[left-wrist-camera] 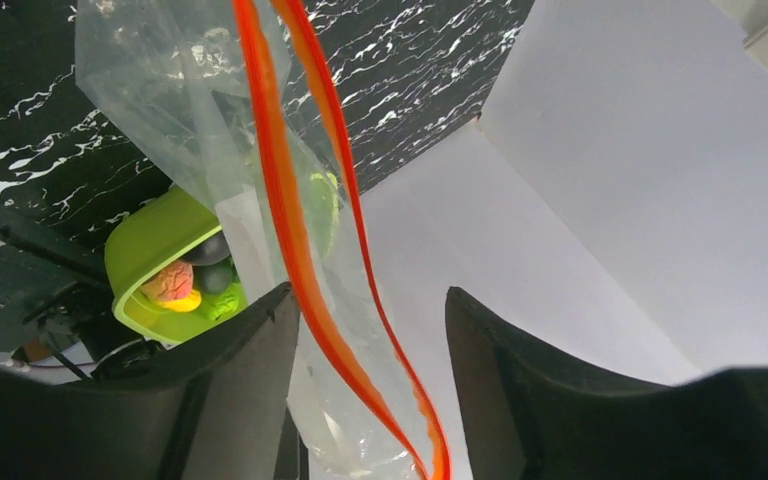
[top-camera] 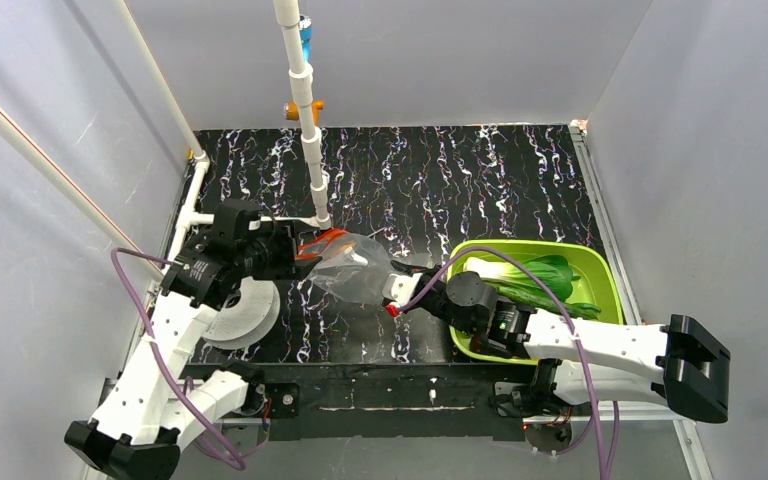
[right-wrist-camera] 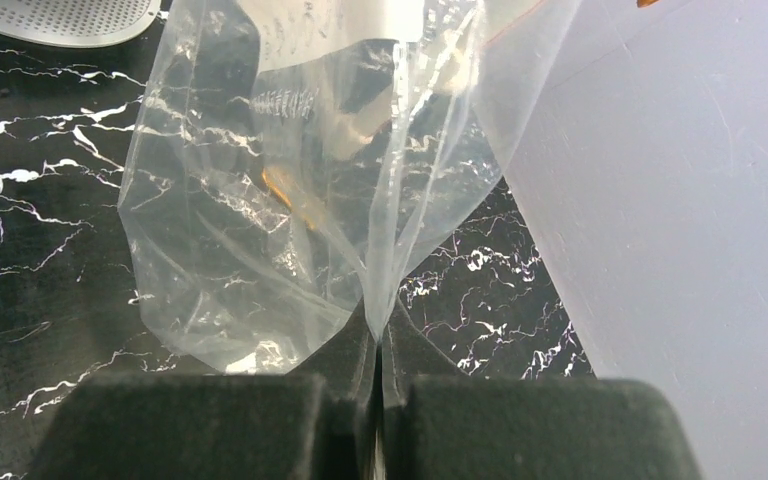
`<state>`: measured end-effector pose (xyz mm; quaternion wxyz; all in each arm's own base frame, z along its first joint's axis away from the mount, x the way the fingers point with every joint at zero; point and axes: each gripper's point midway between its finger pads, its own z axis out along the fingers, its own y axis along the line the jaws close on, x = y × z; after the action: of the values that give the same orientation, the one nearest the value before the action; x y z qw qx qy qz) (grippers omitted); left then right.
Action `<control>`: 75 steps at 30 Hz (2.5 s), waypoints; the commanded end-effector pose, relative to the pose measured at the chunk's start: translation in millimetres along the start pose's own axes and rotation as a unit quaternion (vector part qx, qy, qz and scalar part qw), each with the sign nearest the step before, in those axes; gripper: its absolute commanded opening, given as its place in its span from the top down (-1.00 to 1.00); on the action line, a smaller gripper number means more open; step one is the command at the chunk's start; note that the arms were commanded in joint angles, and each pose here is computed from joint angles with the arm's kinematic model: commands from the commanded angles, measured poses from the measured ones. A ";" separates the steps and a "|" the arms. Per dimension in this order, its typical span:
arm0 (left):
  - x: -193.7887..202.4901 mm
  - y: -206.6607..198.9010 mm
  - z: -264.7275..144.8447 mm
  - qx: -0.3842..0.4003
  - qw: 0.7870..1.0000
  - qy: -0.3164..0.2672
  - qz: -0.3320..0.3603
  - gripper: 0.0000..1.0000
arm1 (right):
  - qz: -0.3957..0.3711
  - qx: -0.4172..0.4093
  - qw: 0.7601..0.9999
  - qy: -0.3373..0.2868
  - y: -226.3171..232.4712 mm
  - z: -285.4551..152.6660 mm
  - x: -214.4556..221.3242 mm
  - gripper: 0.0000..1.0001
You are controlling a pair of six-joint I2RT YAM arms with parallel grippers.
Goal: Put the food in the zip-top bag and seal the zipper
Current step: Open the zipper of the food storage bag at the center of the board.
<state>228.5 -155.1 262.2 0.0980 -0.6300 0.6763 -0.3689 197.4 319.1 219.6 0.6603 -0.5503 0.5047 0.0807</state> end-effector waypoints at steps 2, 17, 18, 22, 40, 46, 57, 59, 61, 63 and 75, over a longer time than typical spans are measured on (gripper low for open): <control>-15.2 7.2 -13.2 0.027 0.998 -0.031 0.041 -0.29 | 0.024 0.039 0.998 -0.036 -23.7 1.9 -29.2 0.97; 47.7 4.4 -67.8 0.305 0.509 0.065 0.802 -0.39 | 0.058 0.015 0.997 -0.041 -10.8 -8.2 -24.2 0.97; 42.4 12.2 -62.8 0.288 0.489 0.073 0.820 -0.31 | 0.060 0.014 0.997 -0.043 -10.6 -8.6 -24.9 0.97; 30.9 24.2 -49.1 0.276 0.456 0.066 0.844 -0.03 | 0.070 0.011 0.996 -0.045 -8.3 -8.4 -24.8 0.97; 82.6 54.7 -35.9 0.356 0.526 0.283 0.719 -0.93 | 0.165 -0.074 0.984 -0.012 26.4 -4.5 7.2 0.97; 50.8 62.1 -2.9 0.258 0.553 0.230 0.758 -0.33 | 0.184 -0.095 0.978 -0.008 30.9 1.5 8.4 0.97; 55.9 78.6 -24.7 0.272 0.518 0.254 0.770 -0.96 | 0.230 -0.127 0.965 0.007 30.9 4.0 12.5 0.97; 56.4 78.4 -28.1 0.279 0.513 0.249 0.773 -0.96 | 0.232 -0.138 0.963 0.016 34.1 5.8 14.5 0.97; 55.0 74.9 -29.5 0.277 0.514 0.234 0.777 -0.97 | 0.237 -0.147 0.960 0.024 36.7 7.8 14.5 0.97; 54.7 73.1 -31.5 0.279 0.512 0.225 0.781 -0.97 | 0.239 -0.155 0.958 0.030 38.6 9.4 14.1 0.97; 30.6 87.9 -3.6 0.194 0.509 0.185 0.818 -0.04 | 0.274 -0.122 0.954 0.028 20.7 15.6 15.0 0.97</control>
<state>143.8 -196.7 231.0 0.3538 0.3225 0.7812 -0.4006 188.7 327.4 161.6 0.4974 -0.5039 0.6465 0.2841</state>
